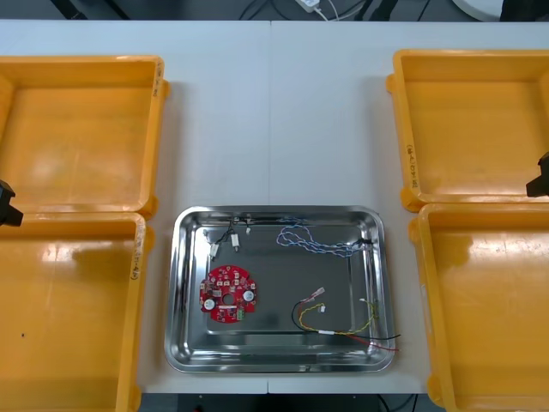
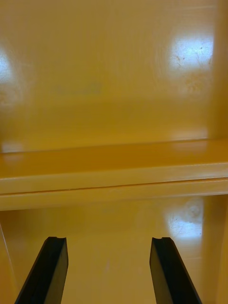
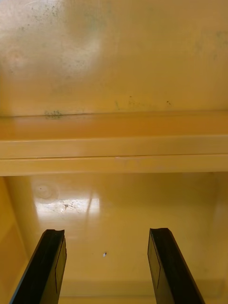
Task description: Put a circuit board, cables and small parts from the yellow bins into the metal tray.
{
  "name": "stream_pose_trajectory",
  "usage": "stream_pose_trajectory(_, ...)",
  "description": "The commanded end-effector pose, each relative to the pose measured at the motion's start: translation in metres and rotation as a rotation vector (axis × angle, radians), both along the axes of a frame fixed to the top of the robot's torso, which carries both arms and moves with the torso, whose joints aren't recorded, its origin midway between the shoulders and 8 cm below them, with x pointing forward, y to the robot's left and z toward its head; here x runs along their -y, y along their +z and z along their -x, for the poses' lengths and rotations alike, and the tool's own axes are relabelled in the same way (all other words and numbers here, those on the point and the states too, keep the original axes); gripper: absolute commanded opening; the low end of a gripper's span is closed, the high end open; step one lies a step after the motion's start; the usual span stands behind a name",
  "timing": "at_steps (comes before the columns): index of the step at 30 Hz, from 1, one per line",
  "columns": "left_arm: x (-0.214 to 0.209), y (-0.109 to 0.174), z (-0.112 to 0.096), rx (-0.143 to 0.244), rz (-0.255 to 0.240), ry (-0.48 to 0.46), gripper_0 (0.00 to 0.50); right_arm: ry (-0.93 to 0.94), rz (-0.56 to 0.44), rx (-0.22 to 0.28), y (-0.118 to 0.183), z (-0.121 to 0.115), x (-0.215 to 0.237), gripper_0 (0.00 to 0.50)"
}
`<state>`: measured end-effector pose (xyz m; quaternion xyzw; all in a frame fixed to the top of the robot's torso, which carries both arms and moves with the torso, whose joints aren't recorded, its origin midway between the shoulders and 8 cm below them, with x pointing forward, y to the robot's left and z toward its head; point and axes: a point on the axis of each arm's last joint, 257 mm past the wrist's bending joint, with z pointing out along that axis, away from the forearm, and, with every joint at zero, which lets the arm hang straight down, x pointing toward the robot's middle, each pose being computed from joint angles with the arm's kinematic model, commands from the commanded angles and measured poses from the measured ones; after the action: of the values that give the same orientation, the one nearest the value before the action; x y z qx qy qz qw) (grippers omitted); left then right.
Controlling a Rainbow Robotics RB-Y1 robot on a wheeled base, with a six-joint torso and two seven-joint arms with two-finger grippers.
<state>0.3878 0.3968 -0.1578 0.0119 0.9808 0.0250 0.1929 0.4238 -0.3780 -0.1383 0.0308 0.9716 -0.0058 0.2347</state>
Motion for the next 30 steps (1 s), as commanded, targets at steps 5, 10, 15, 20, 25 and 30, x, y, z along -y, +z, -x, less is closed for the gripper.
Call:
stream_pose_trajectory(5, -0.0196, 0.0151, 0.004, 0.011, -0.069, -0.045, 0.5, -0.029, 0.039, 0.042, 0.0209, -0.002, 0.0203, 0.5)
stream_pose_trajectory(10, -0.0196, 0.0151, 0.004, 0.011, -0.069, -0.045, 0.5, -0.029, 0.039, 0.042, 0.0209, -0.002, 0.0203, 0.5)
stream_pose_trajectory(15, -0.0196, 0.0151, 0.004, 0.011, -0.069, -0.045, 0.5, -0.029, 0.039, 0.042, 0.0209, -0.002, 0.0203, 0.5)
stream_pose_trajectory(20, -0.0196, 0.0151, 0.004, 0.011, -0.069, -0.045, 0.5, -0.029, 0.039, 0.042, 0.0209, -0.002, 0.0203, 0.5)
stream_pose_trajectory(25, -0.0196, 0.0151, 0.004, 0.011, -0.069, -0.045, 0.5, -0.029, 0.039, 0.042, 0.0209, -0.002, 0.0203, 0.5)
stream_pose_trajectory(30, -0.0196, 0.0151, 0.004, 0.011, -0.069, -0.045, 0.5, -0.029, 0.039, 0.042, 0.0209, -0.002, 0.0203, 0.5)
